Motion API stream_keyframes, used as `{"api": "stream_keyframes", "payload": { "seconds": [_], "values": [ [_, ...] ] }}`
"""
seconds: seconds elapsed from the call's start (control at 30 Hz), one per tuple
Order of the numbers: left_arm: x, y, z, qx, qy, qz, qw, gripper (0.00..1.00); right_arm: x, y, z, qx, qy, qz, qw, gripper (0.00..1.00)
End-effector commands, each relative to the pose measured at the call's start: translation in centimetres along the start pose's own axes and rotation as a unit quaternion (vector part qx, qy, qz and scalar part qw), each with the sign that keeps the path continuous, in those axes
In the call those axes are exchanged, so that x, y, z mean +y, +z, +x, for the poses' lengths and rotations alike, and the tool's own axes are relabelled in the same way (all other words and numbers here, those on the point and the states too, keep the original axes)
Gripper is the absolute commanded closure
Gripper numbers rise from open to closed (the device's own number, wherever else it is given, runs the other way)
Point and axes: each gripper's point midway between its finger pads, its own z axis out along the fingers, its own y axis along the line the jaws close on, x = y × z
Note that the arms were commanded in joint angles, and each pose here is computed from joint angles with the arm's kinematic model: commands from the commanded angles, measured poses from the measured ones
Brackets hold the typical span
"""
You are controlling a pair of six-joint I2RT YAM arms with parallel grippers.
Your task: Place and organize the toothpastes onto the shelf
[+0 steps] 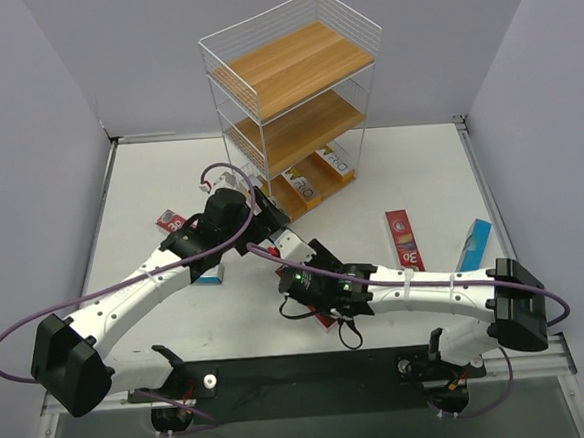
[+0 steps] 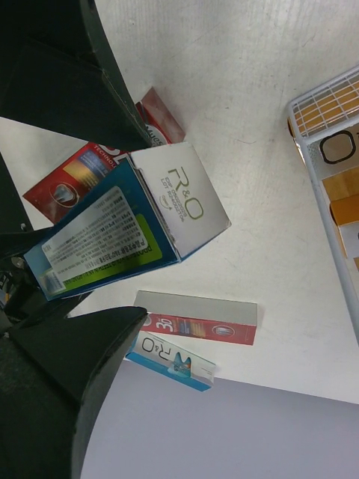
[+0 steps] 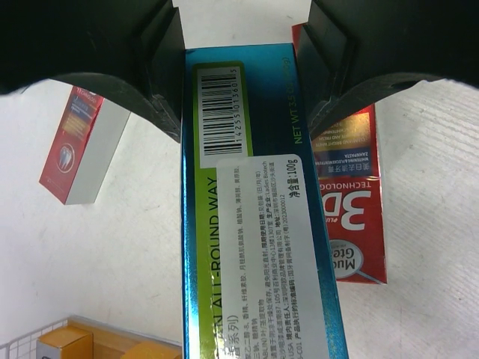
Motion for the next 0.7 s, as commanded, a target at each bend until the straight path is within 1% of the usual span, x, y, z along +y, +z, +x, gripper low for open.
{"api": "stream_keyframes", "payload": {
  "seconds": [0.0, 0.13, 0.23, 0.27, 0.37, 0.4, 0.47, 0.5, 0.53, 0.57, 0.6, 0.67],
  "values": [
    [-1.7, 0.1, -1.1, -0.025, -0.016, 0.015, 0.999, 0.04, -0.7, -0.6, -3.0, -0.037, 0.001, 0.026, 0.999, 0.74],
    [-1.1, 0.6, -0.4, -0.017, -0.017, 0.003, 1.000, 0.06, -0.6, -0.6, -3.3, -0.039, -0.015, 0.034, 0.999, 0.73],
    [-0.6, 0.7, -0.1, -0.016, -0.018, 0.000, 1.000, 0.09, -0.4, -0.6, -3.5, -0.040, -0.024, 0.038, 0.998, 0.72],
    [-0.6, 0.7, -0.1, -0.018, -0.018, -0.001, 1.000, 0.13, -0.4, -0.7, -3.6, -0.042, -0.027, 0.041, 0.998, 0.71],
    [-0.5, 0.5, -0.3, -0.024, -0.019, -0.003, 1.000, 0.19, -0.3, -0.6, -3.6, -0.042, -0.034, 0.045, 0.998, 0.70],
    [-0.4, 0.4, -0.5, -0.027, -0.019, -0.003, 0.999, 0.24, -0.4, -0.7, -3.7, -0.043, -0.034, 0.046, 0.997, 0.70],
    [-0.5, 0.3, -0.5, -0.028, -0.019, 0.000, 0.999, 0.29, -0.3, -0.6, -3.6, -0.042, -0.036, 0.048, 0.997, 0.68],
    [-0.4, 0.3, -0.4, -0.029, -0.020, 0.000, 0.999, 0.34, -0.3, -0.6, -3.7, -0.042, -0.038, 0.049, 0.997, 0.68],
    [-0.4, 0.2, -0.5, -0.030, -0.021, 0.002, 0.999, 0.36, -0.3, -0.6, -3.7, -0.043, -0.038, 0.049, 0.997, 0.67],
    [-0.4, 0.2, -0.4, -0.031, -0.024, 0.005, 0.999, 0.40, -0.3, -0.6, -3.7, -0.043, -0.037, 0.049, 0.997, 0.65],
    [-0.3, 0.1, -0.5, -0.034, -0.027, 0.007, 0.999, 0.45, -0.3, -0.7, -3.8, -0.044, -0.035, 0.049, 0.997, 0.63],
    [-0.4, 0.0, -0.7, -0.041, -0.030, 0.015, 0.999, 0.51, -0.3, -0.7, -3.9, -0.046, -0.032, 0.048, 0.997, 0.57]
  ]
}}
